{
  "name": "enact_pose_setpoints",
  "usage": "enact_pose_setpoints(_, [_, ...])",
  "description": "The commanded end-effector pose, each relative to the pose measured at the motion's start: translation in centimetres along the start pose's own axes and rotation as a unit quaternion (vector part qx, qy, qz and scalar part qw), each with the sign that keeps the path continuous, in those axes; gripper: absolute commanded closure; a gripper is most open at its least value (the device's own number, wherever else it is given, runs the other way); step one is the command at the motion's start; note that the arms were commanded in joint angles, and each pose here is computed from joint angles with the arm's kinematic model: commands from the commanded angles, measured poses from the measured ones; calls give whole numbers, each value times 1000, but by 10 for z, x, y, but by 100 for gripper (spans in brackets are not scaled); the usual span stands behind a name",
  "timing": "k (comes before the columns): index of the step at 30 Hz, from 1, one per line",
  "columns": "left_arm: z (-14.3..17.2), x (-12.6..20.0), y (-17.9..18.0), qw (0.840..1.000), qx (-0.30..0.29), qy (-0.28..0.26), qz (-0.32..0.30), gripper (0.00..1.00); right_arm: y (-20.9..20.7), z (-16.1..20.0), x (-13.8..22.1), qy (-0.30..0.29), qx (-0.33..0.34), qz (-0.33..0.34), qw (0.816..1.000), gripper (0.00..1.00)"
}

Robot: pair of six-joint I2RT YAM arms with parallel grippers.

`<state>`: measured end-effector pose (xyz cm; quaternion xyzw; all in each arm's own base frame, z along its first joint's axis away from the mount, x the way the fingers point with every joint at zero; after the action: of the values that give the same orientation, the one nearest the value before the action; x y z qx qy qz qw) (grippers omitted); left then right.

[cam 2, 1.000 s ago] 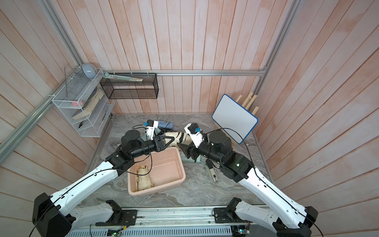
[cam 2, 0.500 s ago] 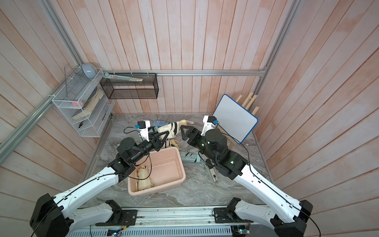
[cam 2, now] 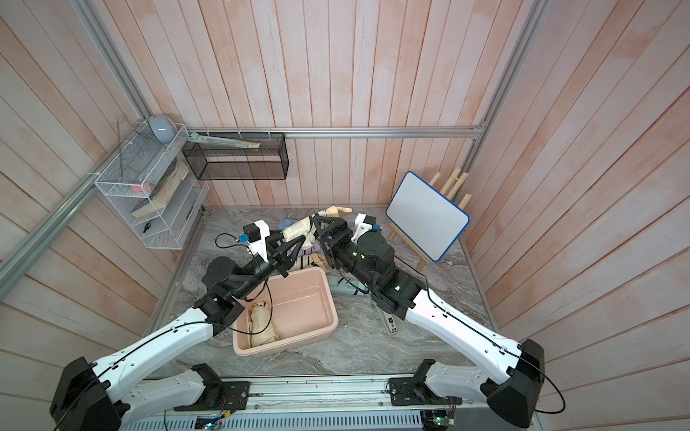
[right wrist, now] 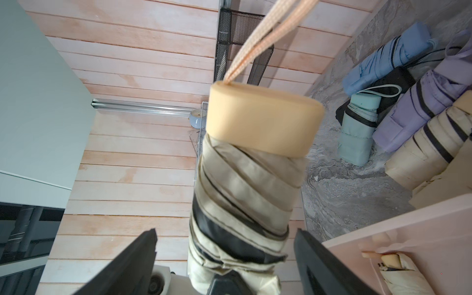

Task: Put the umbrella into the storage box
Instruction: Pick up the umbrella from the center of the board, then place the umbrella in the storage box.

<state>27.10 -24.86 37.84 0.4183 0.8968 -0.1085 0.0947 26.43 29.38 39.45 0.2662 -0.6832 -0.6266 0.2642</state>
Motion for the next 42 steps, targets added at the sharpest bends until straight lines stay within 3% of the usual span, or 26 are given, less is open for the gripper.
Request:
enact_pose_setpoints(1, [-34, 6, -18, 995, -71, -62, 28, 100, 13, 4, -3, 10, -29, -30, 999, 9])
enact_pose_setpoints(6, [-30, 7, -25, 994, -92, -52, 39, 100, 12, 4, -4, 10, -31, -30, 999, 13])
enact_pose_setpoints(12, [-29, 12, -28, 993, -101, -53, 39, 100, 12, 5, -6, 10, -33, -33, 999, 30])
enact_pose_setpoints(20, [-29, 19, -31, 992, -106, -52, 43, 100, 10, 9, -13, 20, -33, -28, 999, 27])
enact_pose_setpoints(25, [-31, 20, -30, 993, -102, -50, 35, 98, 12, 10, -15, 24, -30, -35, 999, 44])
enact_pose_setpoints(26, [-31, 21, -30, 993, -100, -49, 35, 89, 12, 10, -16, 25, -27, -35, 999, 48])
enact_pose_setpoints(29, [-34, 28, -30, 995, -84, -44, 30, 35, 9, 13, -18, 30, -9, -16, 999, 53])
enact_pose_setpoints(31, [-35, 39, -27, 998, -63, -28, 13, 13, 2, 17, -23, 44, 22, 15, 999, 55])
enact_pose_setpoints(34, [-37, 66, -17, 999, -9, -4, -32, 0, -14, 20, -27, 57, 88, 81, 991, 56])
enact_pose_setpoints(37, [-34, 96, -6, 994, 60, 25, -87, 0, -38, 24, -30, 72, 110, 136, 982, 57])
enact_pose_setpoints(42, [-25, 145, 19, 957, 195, 56, -207, 0, -64, 46, -39, 117, 166, 195, 960, 61])
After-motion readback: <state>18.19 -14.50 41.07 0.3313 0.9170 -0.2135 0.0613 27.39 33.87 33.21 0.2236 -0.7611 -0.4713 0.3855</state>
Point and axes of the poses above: each gripper's point midway between its finger pads, its own x axis back along the fingers, its own y axis along the line the jaws close on, z = x × y, the point moved 2 cm from there along x, back along the fingers
